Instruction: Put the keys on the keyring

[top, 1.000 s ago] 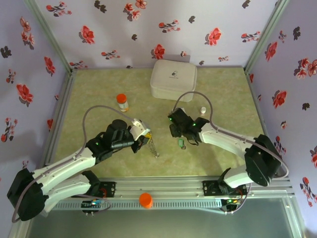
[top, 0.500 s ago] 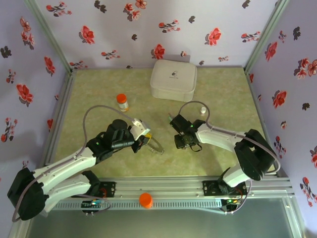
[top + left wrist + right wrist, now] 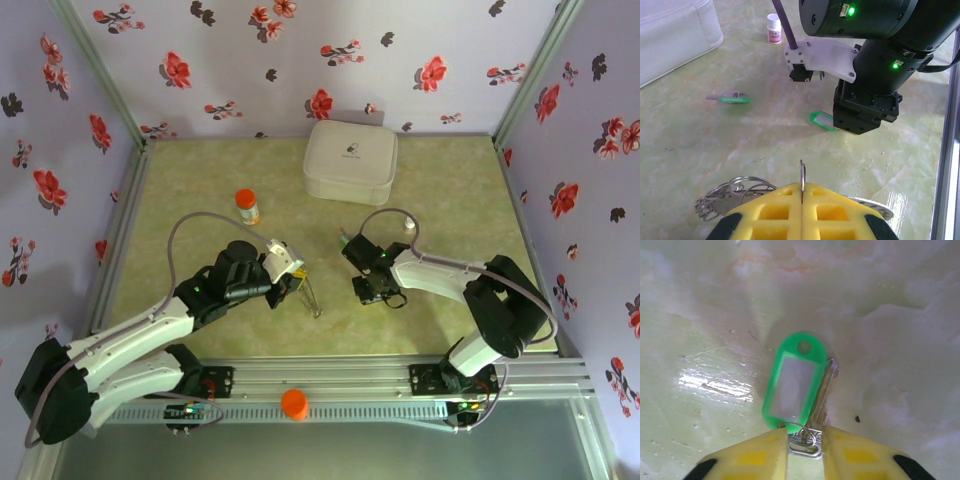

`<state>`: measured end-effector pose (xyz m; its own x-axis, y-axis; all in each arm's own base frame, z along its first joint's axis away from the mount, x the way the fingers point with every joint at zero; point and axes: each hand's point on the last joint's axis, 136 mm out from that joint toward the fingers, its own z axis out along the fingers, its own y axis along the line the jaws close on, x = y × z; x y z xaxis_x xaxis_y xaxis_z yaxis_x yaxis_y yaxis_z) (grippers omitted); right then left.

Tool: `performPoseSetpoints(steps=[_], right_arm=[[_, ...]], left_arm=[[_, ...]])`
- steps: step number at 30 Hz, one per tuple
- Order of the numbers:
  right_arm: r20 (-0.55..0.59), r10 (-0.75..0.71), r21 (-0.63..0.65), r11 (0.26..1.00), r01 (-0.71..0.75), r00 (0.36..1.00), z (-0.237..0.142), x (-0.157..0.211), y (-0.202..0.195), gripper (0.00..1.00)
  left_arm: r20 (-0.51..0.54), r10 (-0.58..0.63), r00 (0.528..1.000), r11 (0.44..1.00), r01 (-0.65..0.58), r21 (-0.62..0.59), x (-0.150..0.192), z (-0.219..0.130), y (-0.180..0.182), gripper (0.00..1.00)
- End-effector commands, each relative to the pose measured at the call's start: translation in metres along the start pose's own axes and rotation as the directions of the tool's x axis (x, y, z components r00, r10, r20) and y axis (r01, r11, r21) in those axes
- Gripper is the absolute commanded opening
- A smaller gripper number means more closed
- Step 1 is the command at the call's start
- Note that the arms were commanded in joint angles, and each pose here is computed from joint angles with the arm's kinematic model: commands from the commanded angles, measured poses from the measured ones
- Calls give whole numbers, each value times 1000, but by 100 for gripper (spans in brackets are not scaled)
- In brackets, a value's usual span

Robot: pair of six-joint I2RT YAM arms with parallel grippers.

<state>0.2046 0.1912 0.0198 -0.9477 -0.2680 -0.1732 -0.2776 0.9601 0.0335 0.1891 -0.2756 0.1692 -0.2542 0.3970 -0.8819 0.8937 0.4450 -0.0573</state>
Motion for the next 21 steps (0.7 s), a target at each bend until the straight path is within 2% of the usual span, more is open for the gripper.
performPoseSetpoints(steps=[1, 4, 11, 21], right_arm=[[-22, -4, -1, 1000, 4, 1000, 3, 5, -1, 18], [-18, -4, -7, 1000, 4, 1000, 1, 4, 0, 16], [-1, -11, -27, 1000, 11, 1000, -3, 1, 3, 0], [45, -43, -70, 996, 47, 998, -16, -5, 11, 0]], left_arm=[[73, 38, 997, 999, -39, 16, -23, -2, -4, 0], [76, 38, 996, 999, -40, 16, -24, -2, -4, 0], [91, 53, 994, 998, -54, 11, -27, -4, -4, 0], [89, 63, 994, 998, -63, 1, -26, -3, -2, 0]])
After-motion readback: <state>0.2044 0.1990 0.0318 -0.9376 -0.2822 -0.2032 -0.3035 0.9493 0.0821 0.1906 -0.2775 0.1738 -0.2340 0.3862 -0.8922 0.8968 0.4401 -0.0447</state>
